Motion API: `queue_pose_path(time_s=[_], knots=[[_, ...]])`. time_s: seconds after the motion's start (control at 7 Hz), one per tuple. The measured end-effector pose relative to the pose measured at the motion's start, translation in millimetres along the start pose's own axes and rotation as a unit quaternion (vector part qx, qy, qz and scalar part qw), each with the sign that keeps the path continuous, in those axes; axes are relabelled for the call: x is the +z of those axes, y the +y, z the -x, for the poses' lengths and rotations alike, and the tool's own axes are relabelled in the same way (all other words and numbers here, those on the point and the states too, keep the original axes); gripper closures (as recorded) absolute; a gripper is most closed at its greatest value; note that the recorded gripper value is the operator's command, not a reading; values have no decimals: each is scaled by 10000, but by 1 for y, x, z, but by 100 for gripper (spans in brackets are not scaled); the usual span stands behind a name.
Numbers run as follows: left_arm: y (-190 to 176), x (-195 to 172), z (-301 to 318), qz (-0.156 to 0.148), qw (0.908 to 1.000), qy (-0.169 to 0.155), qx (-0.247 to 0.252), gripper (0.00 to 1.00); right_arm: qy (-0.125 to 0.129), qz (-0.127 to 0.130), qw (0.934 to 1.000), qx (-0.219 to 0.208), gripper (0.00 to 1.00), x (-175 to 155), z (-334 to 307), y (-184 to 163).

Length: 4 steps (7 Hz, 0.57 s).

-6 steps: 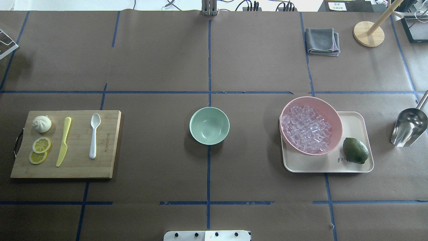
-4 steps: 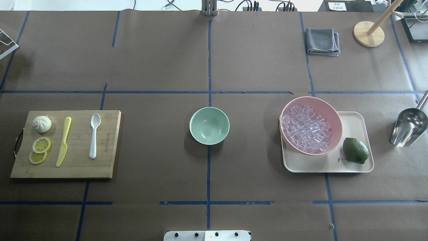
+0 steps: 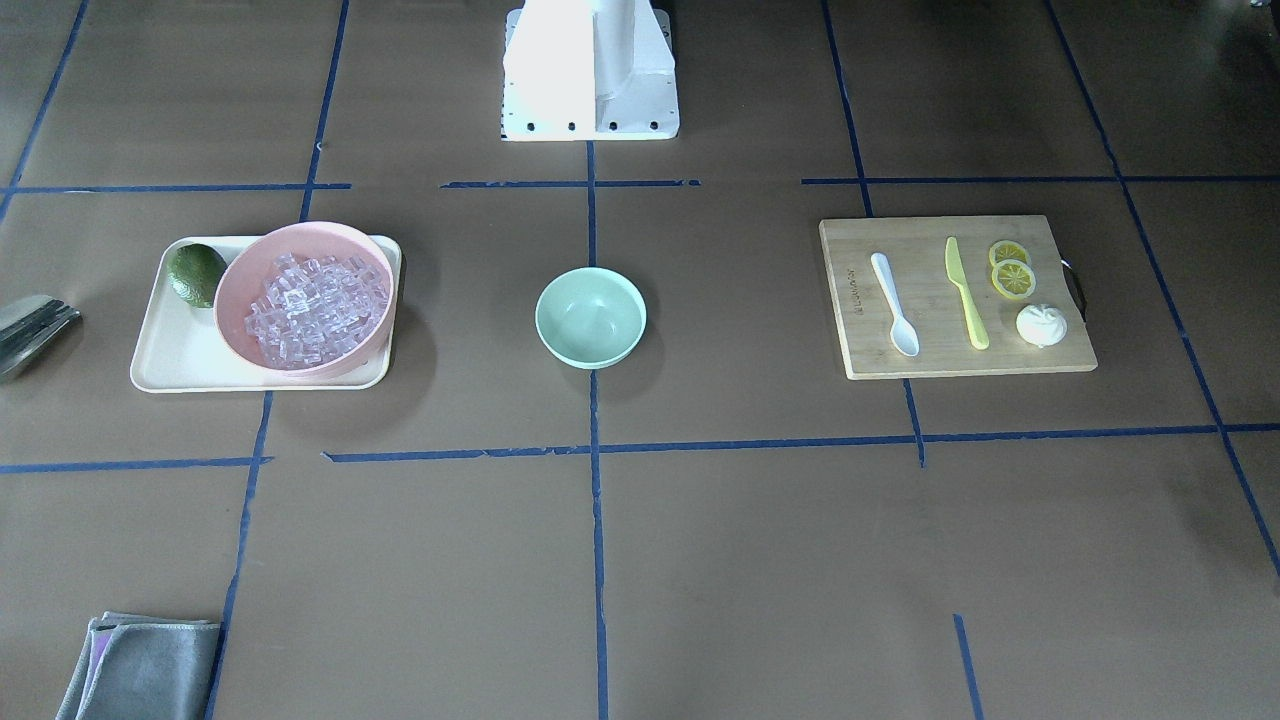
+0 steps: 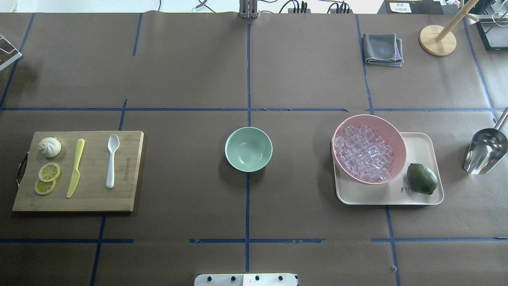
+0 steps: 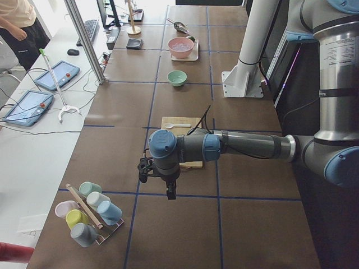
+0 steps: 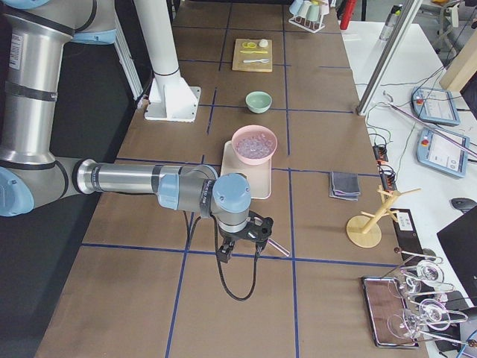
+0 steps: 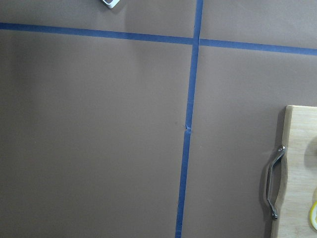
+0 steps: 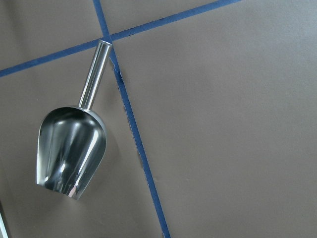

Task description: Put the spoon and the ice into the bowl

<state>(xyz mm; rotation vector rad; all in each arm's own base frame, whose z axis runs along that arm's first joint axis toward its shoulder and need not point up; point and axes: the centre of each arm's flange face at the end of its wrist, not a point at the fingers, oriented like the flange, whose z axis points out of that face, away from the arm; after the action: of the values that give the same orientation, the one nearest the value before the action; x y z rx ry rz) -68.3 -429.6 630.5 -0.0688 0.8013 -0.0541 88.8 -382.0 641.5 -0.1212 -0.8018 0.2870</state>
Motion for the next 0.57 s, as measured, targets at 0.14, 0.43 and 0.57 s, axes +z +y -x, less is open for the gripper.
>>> queue_pose_path(time_s=[0.14, 0.43, 0.57], knots=[[2, -1, -1, -6, 10000, -2, 64, 0, -254, 31, 9996, -74, 0, 0, 10, 0], [7, 1, 0, 16, 9998, -3, 189, 0, -610, -20, 9955, -720, 0, 11, 46, -1], [7, 1, -1, 20, 9998, -2, 212, 0, -655, -5, 9939, -892, 0, 19, 61, 0]])
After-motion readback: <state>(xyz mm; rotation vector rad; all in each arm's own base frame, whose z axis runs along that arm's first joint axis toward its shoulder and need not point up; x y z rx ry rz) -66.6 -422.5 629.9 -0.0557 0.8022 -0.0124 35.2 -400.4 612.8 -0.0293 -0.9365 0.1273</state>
